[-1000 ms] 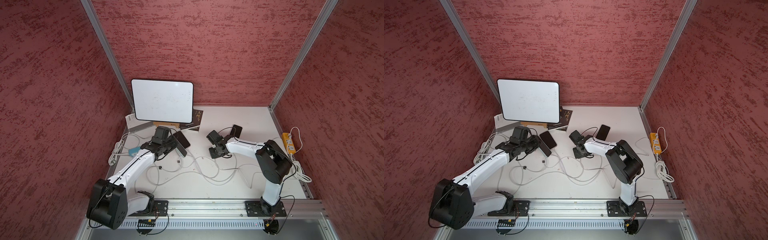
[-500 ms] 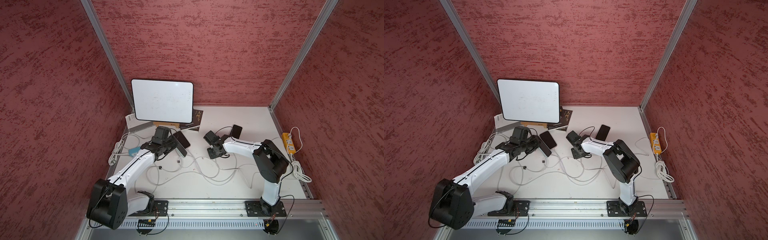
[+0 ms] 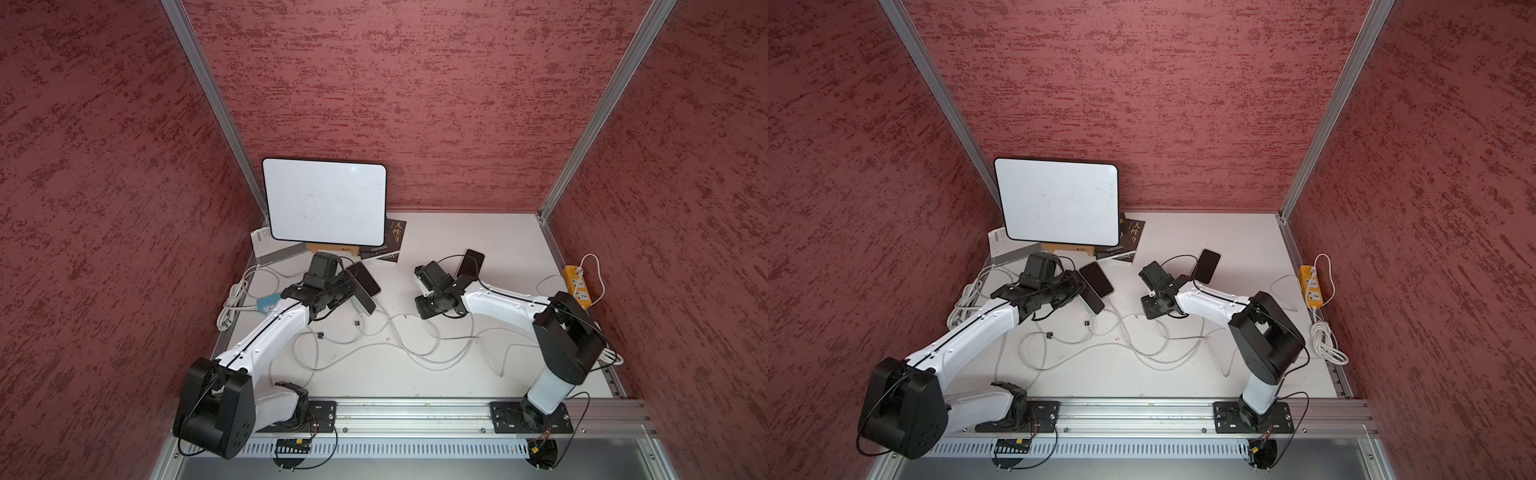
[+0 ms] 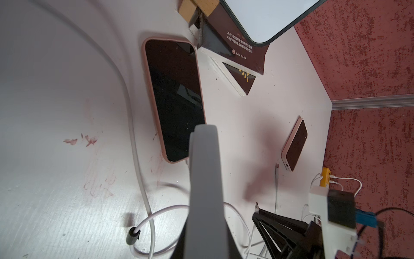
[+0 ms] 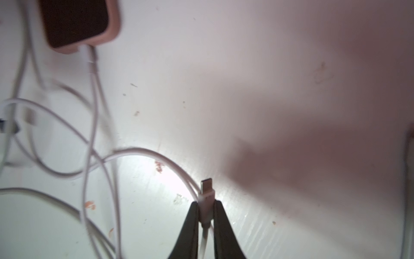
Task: Plug the charging cable into the phone
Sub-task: Pick up the charging cable from the center of the board.
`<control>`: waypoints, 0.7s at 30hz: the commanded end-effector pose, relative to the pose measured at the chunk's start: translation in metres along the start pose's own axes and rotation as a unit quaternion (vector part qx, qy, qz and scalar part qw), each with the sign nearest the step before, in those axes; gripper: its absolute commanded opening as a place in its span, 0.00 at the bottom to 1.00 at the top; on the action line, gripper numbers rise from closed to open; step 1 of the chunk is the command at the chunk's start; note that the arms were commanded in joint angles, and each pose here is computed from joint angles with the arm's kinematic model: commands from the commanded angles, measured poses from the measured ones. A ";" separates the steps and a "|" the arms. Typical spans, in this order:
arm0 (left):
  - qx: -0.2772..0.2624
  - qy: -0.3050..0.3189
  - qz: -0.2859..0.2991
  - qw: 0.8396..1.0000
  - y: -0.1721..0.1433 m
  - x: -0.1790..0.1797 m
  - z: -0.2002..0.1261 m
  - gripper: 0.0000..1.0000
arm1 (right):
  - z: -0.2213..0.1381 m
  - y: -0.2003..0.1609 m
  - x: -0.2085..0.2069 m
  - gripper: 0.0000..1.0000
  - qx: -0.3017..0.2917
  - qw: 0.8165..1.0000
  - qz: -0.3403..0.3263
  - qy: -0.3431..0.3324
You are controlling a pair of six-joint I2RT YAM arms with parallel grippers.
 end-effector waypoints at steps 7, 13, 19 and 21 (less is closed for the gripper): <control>-0.087 -0.127 0.083 0.985 0.034 -0.051 -0.050 0.00 | -0.062 0.013 0.050 0.00 -0.111 0.957 -0.087 0.254; -0.130 -0.197 0.120 0.964 0.038 -0.071 -0.081 0.00 | -0.082 -0.009 0.050 0.00 -0.163 0.922 -0.152 0.316; -0.114 -0.238 0.104 0.959 0.032 -0.075 -0.077 0.00 | -0.093 -0.022 0.054 0.00 -0.186 0.901 -0.195 0.339; -0.115 -0.255 0.103 0.955 0.030 -0.077 -0.076 0.00 | -0.095 -0.024 0.056 0.00 -0.187 0.898 -0.202 0.342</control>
Point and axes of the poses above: each gripper's point midway between its finger pads, its own z axis out along the fingers, its own x axis along the line the jaws close on, y = z × x, the point moved 7 cm from there along -z, back along the fingers, and after that the axes turned 11 degrees about z, right-handed, at the moved point
